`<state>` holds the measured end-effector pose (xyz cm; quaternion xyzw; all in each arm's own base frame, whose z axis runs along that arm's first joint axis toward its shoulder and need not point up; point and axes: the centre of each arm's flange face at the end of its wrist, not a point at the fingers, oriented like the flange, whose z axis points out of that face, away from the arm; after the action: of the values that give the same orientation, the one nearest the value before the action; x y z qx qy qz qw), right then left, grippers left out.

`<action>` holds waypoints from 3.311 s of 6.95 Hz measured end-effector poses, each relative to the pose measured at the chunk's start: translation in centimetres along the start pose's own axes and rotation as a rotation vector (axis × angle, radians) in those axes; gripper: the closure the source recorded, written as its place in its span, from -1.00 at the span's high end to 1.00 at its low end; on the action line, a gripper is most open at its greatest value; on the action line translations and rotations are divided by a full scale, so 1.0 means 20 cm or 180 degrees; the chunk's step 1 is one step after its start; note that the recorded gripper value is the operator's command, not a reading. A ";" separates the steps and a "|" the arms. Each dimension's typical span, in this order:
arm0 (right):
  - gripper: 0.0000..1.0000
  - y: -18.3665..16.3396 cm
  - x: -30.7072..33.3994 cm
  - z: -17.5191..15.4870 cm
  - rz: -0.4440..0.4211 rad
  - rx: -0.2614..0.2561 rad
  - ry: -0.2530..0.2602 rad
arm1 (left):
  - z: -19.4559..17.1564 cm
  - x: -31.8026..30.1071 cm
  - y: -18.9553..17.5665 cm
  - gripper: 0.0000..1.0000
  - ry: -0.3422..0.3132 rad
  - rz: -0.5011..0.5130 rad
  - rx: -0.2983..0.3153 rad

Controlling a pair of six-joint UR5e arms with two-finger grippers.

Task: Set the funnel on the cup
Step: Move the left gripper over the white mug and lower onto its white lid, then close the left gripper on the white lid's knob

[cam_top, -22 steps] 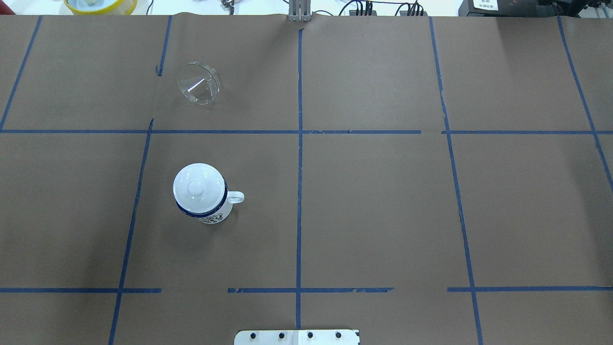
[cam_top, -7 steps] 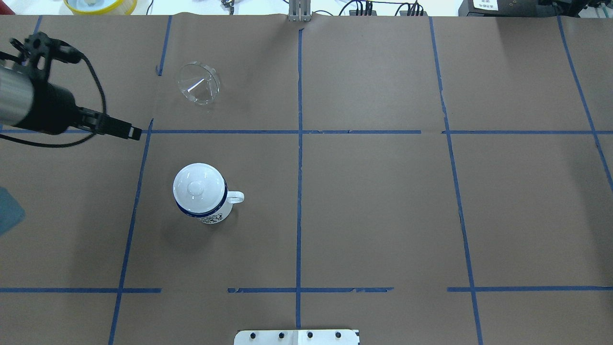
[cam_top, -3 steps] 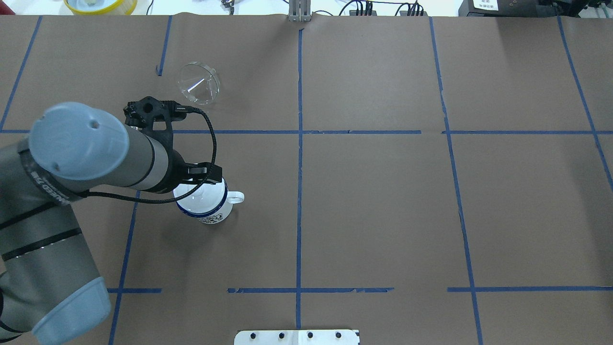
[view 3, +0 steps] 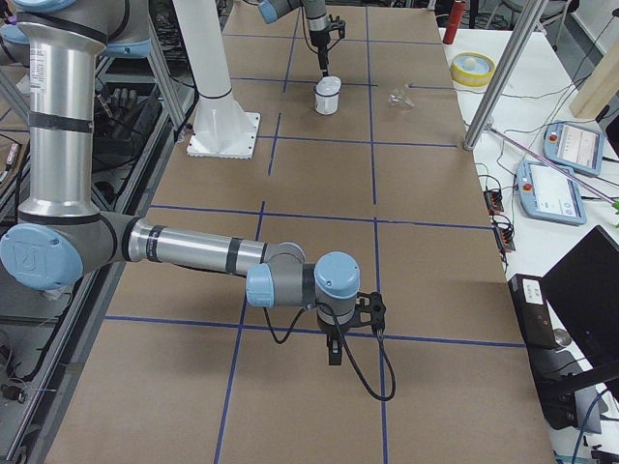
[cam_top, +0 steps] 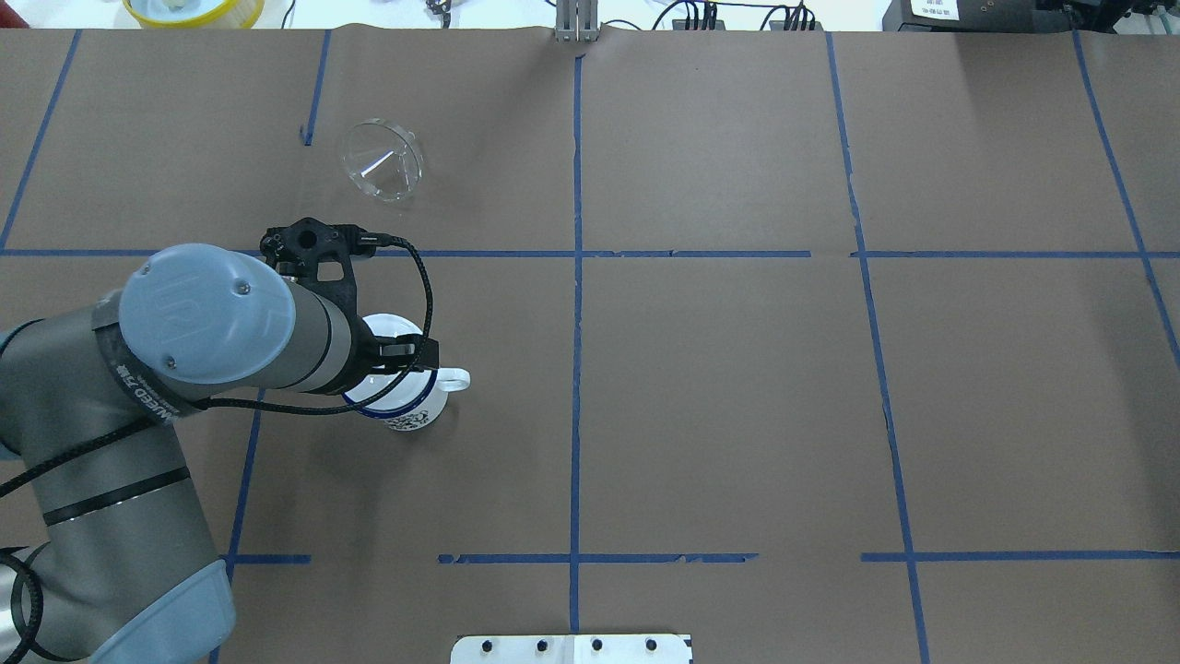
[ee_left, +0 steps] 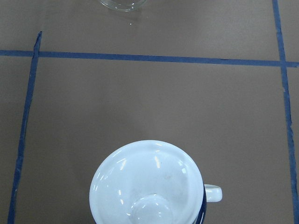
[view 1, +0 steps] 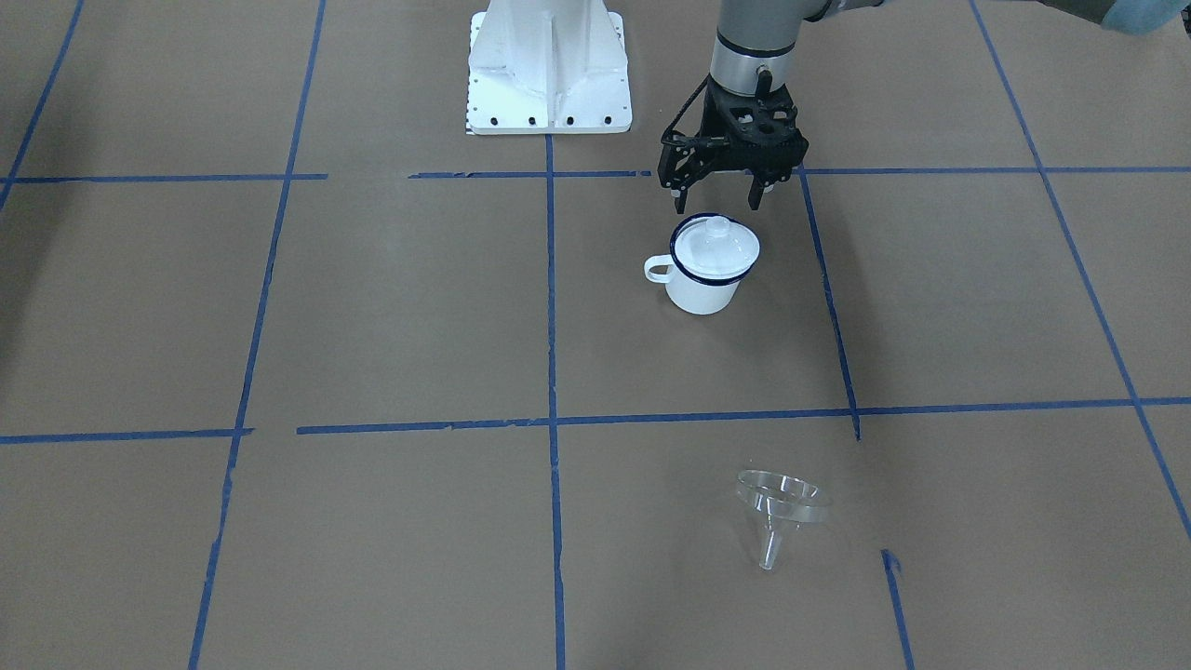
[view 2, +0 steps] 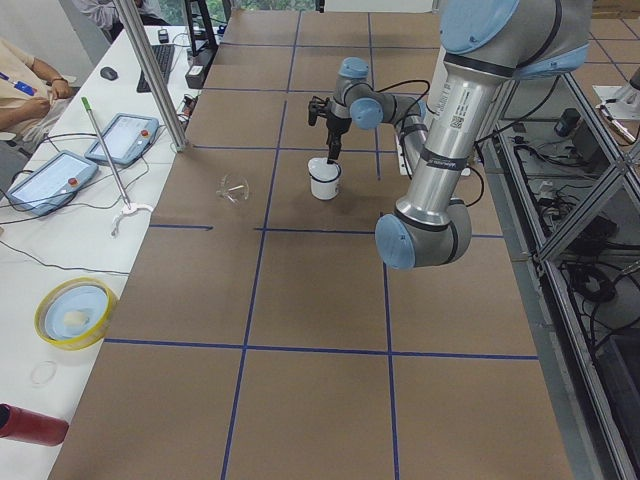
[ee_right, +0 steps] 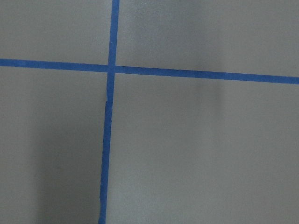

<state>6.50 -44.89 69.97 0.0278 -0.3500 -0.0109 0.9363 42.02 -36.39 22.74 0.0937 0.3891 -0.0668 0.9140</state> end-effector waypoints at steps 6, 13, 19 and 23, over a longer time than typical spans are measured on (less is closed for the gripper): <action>1.00 0.00 0.00 0.00 0.0000 0.0000 0.0000 | 0.07 0.01 0.00 0.58 -0.0063 0.0027 -0.0035; 1.00 0.00 0.00 0.00 0.0000 0.0000 0.0000 | 0.08 0.00 0.00 0.50 -0.0055 0.0089 -0.0036; 1.00 0.00 0.00 0.00 0.0000 0.0000 0.0000 | 0.09 -0.01 0.00 -0.12 -0.0069 0.0095 -0.0037; 1.00 0.00 0.00 0.00 0.0000 0.0000 0.0000 | 0.07 0.00 -0.01 -1.00 -0.0050 0.0090 -0.0017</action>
<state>6.50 -44.89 69.97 0.0278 -0.3500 -0.0109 0.9363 42.90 -36.87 23.69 0.0961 0.3807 -0.0535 0.9181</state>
